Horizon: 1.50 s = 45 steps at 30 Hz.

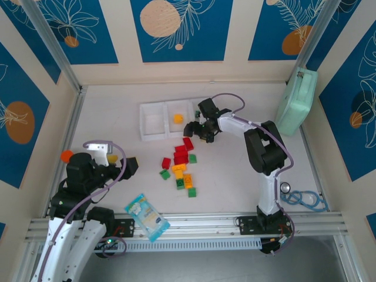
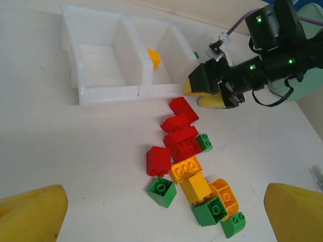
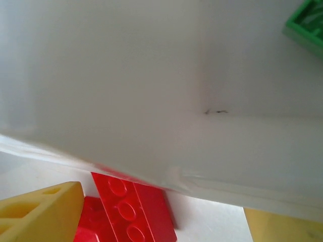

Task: Sort the legos into containers by color
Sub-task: Rotate the container at the top-center of the table, then move the lego to the center of the table.

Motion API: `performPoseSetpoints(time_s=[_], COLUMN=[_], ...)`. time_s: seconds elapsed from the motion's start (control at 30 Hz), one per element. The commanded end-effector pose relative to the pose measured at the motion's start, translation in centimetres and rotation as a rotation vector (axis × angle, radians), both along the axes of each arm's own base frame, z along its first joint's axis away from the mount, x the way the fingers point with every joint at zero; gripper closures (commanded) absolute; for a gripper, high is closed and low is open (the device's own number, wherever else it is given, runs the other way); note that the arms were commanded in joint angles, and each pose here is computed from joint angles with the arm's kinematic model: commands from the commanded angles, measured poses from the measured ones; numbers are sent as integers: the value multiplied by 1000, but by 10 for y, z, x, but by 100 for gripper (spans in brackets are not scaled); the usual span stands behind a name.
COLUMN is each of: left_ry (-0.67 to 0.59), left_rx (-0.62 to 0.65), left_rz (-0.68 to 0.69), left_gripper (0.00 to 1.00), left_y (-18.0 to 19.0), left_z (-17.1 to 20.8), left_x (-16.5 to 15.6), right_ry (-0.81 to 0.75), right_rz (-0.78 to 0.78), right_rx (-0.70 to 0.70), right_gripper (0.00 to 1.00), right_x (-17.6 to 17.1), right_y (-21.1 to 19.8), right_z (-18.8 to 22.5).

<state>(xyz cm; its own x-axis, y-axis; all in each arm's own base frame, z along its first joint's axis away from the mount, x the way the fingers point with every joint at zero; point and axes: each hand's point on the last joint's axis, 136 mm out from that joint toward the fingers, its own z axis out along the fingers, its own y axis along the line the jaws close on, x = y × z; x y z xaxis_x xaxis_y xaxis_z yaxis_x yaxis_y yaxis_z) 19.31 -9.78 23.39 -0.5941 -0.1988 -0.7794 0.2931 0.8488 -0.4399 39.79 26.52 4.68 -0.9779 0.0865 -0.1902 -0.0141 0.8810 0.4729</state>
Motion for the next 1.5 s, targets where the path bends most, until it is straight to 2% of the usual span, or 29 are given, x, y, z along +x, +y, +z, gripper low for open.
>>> performPoseSetpoints(time_s=[0.0,0.17,0.3,0.47,0.63,0.97,1.47], left_ry=[-13,-10,-12,-11,-11,-14,-17], left_rx=[4,5,5,3,2,2,1], left_rz=[-8,-6,-7,-11,-13,-11,-10], left_gripper=[1,1,1,1,1,1,1], left_y=[-1,-1,-1,-2,-2,-2,-2], left_z=[1,1,1,2,1,2,3], left_x=[1,2,1,1,1,1,0], right_ry=[-43,-30,20,-13,-25,-53,-19], right_rz=[59,69,67,115,140,153,125], right_rx=[60,45,-54,-152,-270,-495,-594], right_gripper=[17,17,19,21,23,33,47], right_x=[13,13,-3,-19,-19,-14,-10], right_y=[14,17,10,14,19,20,-3], right_z=[16,16,7,4,1,-14,-25])
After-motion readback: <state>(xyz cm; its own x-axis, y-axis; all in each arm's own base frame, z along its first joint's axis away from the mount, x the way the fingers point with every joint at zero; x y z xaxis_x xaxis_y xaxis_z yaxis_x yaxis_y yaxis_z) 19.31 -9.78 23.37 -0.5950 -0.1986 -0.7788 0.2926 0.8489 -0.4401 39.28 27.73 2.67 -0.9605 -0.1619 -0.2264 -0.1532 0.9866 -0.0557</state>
